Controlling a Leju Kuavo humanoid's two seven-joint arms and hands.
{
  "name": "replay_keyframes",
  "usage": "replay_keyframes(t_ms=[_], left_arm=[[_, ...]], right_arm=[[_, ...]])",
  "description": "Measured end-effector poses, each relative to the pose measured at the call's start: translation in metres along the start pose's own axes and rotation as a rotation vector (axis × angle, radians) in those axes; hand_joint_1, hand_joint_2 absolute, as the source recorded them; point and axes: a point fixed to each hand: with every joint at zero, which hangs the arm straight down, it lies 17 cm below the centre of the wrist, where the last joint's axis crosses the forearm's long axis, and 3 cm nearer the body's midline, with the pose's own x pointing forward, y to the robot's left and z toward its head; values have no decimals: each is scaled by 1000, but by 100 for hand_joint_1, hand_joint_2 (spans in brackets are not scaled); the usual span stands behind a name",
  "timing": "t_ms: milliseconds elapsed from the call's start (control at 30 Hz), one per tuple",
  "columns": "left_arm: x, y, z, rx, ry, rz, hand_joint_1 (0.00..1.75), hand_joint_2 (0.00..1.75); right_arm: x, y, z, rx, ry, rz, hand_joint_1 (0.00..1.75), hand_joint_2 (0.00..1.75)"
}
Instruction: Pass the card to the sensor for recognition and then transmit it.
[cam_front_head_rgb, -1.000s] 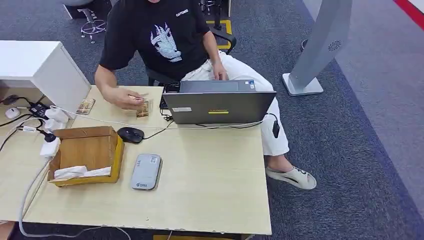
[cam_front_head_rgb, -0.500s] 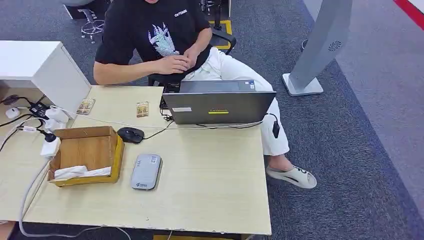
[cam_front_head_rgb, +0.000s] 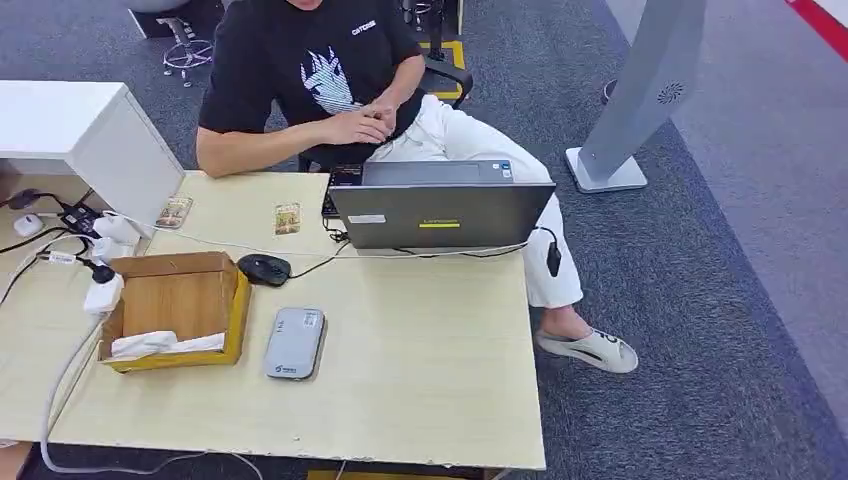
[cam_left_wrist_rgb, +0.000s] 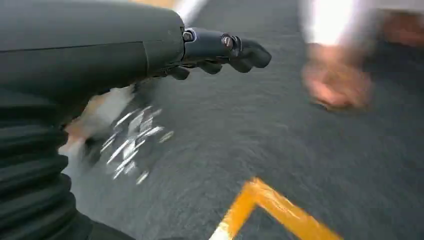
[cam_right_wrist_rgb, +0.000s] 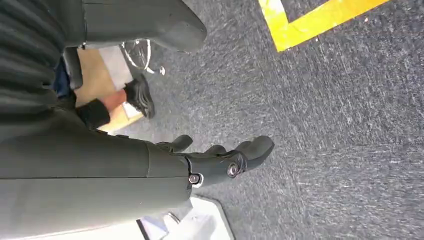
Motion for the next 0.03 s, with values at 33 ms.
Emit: replay_keyframes(t_ms=[33], left_arm=[[15,-11,4,-35,-76,-56,0,175]], right_arm=[[1,-1,0,-5,-6,14,0,175]])
